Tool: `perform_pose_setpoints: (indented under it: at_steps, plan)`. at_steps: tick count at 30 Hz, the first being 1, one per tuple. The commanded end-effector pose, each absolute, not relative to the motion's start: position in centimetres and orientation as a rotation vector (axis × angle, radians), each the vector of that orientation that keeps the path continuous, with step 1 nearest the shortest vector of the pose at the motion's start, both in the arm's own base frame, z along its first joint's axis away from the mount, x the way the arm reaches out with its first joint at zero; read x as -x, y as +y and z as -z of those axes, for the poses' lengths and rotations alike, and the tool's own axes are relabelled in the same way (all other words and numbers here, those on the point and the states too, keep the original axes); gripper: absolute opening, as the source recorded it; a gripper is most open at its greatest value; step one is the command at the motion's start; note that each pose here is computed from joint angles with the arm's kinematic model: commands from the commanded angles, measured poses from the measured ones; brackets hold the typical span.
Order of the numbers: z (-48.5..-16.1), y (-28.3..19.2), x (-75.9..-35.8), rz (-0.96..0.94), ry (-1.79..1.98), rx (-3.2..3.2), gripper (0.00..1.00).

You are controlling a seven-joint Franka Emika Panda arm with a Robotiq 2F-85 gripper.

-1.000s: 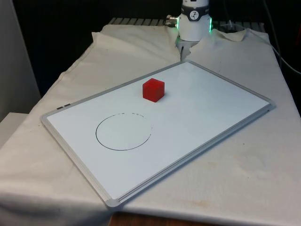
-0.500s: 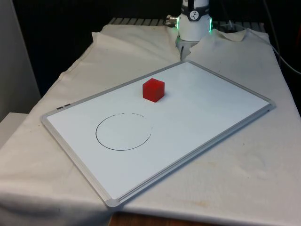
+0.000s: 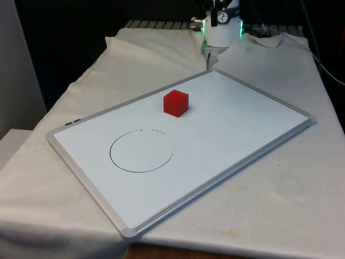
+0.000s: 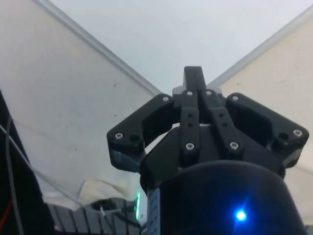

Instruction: Push the cube into the marked area.

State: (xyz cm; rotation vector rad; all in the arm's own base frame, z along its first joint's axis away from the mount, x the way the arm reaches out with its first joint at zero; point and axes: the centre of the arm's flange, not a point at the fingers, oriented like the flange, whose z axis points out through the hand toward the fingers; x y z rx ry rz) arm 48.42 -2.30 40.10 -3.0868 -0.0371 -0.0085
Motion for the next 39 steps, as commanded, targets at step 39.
perform_pose_setpoints:
  at_steps: [39]
  plan:
    - [-26.5,-7.6,-50.0,0.019,-0.014,3.089,0.00]
